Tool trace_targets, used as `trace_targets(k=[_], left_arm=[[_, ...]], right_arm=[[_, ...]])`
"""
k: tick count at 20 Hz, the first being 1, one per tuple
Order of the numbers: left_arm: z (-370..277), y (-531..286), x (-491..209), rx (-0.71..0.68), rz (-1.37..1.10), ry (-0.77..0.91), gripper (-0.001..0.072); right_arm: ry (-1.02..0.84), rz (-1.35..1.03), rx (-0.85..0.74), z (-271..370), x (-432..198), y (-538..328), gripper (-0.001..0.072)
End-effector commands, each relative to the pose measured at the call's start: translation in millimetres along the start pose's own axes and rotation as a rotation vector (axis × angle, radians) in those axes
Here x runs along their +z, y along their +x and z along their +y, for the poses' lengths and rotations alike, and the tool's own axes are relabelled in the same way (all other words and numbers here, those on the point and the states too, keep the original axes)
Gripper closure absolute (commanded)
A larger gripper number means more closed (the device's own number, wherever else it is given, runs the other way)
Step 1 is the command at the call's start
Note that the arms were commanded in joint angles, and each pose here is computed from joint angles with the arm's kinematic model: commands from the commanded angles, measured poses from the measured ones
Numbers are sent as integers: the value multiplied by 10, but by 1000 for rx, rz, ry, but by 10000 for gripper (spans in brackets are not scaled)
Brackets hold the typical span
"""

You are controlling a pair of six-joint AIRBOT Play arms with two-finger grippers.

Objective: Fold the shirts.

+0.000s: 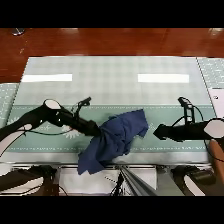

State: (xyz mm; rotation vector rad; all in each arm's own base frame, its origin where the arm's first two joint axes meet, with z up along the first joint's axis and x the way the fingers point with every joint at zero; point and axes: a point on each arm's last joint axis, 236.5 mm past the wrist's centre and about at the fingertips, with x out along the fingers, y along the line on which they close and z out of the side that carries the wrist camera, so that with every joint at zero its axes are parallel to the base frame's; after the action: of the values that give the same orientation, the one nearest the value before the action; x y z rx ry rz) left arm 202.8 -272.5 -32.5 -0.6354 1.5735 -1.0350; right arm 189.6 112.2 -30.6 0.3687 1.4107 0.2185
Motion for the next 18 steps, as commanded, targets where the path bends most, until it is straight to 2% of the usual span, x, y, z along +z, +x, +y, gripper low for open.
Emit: trace_targets(k=[1,5,11,18], left_arm=[[-114,-323,634,0,-169,63,683],[122,-825,1121,44,-381,-84,683],[192,-891,1097,57,-379,-91,682],[193,-891,1101,57,-381,-91,682]], right_arm=[[-34,34,22,177,-117,96,87],[-66,109,130,633,-281,326,87],[-144,244,151,1034,-699,908,87],[-52,168,200,1221,-519,1155,88]])
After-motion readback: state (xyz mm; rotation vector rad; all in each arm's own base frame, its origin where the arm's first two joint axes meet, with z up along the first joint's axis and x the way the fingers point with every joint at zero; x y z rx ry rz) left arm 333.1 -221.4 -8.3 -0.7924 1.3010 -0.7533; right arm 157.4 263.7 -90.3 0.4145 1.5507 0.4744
